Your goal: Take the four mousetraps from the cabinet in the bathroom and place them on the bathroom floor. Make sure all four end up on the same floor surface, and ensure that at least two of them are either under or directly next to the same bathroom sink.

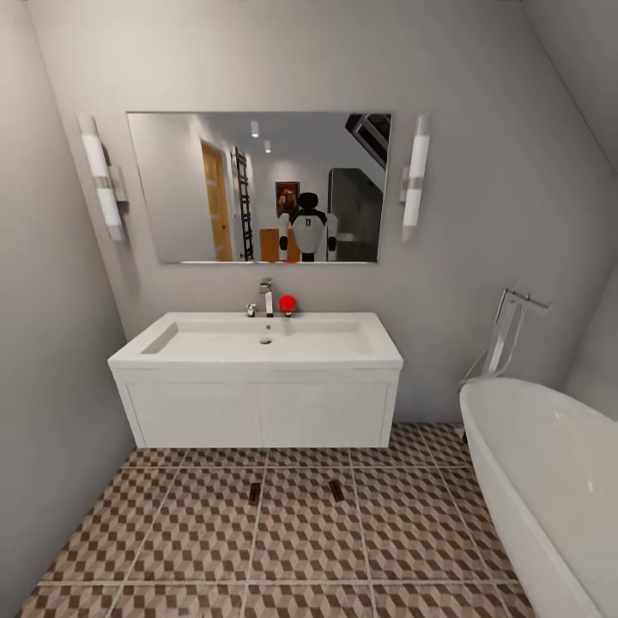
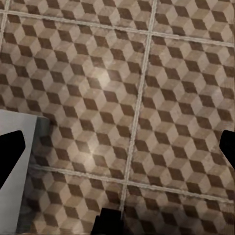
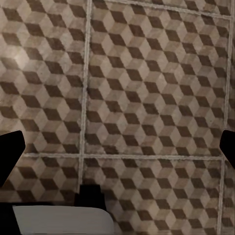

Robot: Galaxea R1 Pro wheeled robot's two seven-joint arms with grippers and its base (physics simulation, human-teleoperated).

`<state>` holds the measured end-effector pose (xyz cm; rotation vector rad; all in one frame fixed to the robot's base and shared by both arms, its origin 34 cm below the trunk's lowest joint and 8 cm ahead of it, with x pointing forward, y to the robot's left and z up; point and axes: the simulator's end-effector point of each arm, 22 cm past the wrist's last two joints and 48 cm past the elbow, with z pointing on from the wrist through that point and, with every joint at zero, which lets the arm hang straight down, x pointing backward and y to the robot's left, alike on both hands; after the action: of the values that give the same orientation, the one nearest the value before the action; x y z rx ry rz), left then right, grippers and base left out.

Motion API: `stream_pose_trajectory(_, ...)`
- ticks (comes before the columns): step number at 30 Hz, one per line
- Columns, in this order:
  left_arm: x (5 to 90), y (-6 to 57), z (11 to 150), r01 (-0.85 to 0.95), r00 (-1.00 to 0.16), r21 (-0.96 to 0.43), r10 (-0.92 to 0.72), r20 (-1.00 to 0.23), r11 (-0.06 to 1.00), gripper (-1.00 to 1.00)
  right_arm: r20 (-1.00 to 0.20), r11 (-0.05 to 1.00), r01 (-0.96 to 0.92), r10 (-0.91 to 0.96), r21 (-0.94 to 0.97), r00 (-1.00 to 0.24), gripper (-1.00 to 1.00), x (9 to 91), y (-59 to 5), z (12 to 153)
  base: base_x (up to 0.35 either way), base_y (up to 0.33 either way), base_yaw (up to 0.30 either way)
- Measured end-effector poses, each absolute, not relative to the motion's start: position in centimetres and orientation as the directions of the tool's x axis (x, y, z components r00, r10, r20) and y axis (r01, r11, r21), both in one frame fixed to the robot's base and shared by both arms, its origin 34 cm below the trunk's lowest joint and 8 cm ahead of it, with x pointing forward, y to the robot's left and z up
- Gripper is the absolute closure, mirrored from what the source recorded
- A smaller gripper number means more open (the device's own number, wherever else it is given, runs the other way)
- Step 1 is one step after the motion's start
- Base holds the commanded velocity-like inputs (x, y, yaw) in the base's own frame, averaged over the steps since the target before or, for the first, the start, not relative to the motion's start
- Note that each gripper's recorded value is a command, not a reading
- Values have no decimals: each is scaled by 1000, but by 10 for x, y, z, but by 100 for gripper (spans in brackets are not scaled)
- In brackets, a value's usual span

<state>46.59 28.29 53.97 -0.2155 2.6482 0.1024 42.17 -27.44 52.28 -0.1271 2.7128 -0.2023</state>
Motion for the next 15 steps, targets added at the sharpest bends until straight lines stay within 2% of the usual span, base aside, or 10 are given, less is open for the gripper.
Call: stream_pose_trajectory(15, 395, 274, 536, -162, -916, 40, -135, -379, 986, -100, -341, 986, -70, -119, -154, -932, -100, 372, -273, 530, 0, 0, 0)
